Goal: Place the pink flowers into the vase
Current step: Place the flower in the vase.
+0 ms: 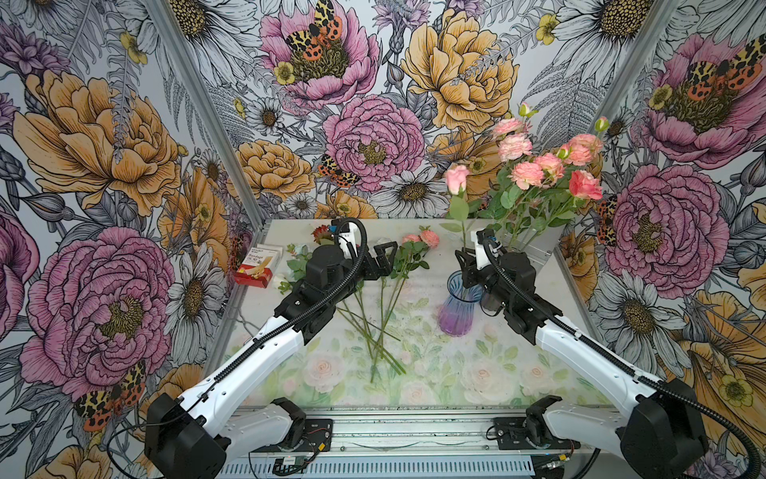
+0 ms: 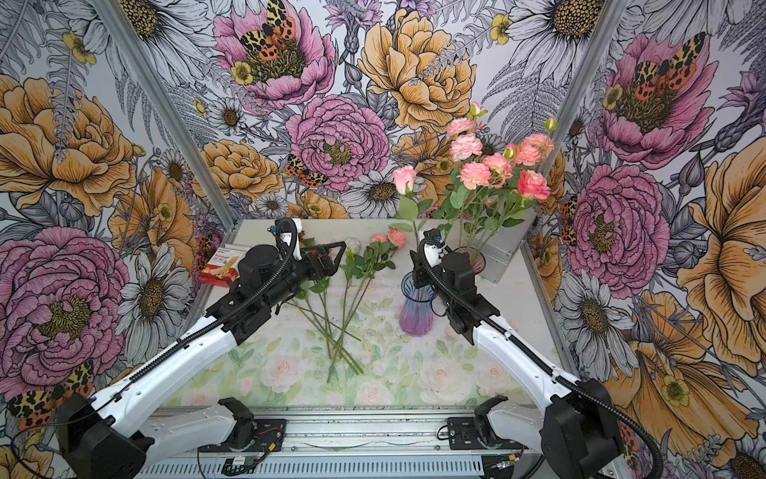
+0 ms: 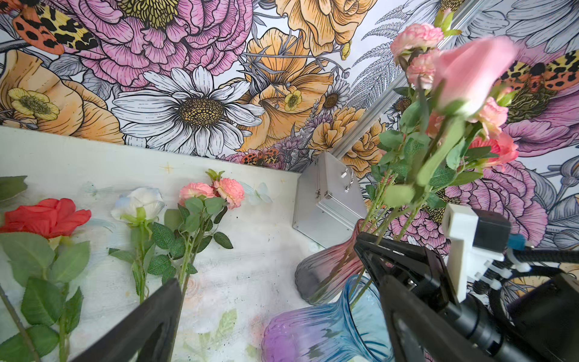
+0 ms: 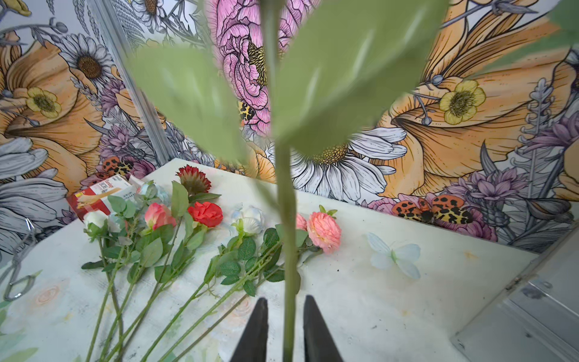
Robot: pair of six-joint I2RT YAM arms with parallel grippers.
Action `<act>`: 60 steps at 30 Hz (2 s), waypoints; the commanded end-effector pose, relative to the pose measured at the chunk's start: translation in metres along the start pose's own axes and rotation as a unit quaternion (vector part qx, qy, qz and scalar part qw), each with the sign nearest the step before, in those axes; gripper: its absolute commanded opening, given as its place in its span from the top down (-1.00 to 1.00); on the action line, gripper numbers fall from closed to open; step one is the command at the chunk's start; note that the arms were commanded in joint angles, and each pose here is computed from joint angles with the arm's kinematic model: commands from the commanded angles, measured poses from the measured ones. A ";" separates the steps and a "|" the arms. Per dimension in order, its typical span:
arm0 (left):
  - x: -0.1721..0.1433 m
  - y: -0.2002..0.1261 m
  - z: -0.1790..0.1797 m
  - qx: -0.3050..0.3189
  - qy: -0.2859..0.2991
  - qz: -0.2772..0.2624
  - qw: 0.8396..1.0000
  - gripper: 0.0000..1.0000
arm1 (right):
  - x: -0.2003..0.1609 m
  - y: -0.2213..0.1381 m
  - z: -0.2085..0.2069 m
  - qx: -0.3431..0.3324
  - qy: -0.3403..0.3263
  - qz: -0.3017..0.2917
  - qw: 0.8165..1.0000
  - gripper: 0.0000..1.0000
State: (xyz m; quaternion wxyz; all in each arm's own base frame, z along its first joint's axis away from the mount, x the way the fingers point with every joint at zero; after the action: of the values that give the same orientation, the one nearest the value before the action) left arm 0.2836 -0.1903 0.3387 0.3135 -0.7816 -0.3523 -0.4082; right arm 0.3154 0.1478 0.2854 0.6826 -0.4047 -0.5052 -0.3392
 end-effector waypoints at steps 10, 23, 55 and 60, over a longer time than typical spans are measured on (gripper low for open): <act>0.000 0.002 -0.003 0.007 0.008 0.024 1.000 -0.97 | 0.021 -0.023 0.000 -0.013 0.006 -0.034 0.999 -0.14; -0.039 0.029 0.022 0.074 0.012 0.138 0.988 -0.97 | 0.048 -0.044 0.010 0.001 0.003 -0.053 0.999 -0.99; -0.174 0.148 0.103 0.218 0.087 0.464 0.854 -0.25 | 0.092 -0.053 0.085 0.187 -0.021 -0.018 0.982 -0.99; -0.181 0.157 0.106 0.222 0.102 0.468 0.850 -0.12 | 0.092 -0.057 0.083 0.180 -0.018 -0.023 0.983 -0.99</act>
State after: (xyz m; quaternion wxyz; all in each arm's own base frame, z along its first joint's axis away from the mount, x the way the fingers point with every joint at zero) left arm 0.3711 -0.2456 0.0998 0.6572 -0.7310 0.0092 -0.1836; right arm 0.2622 0.1936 0.3895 0.7276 -0.2809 -0.5751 -0.2470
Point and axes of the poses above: each gripper's point midway between its finger pads, its own y axis out along the fingers, its own z axis along the line the jaws close on, x = y × z, the point moved 6 cm from there along -y, back along the fingers, and after that the axes turned 6 degrees about y, right-handed, at the moved point
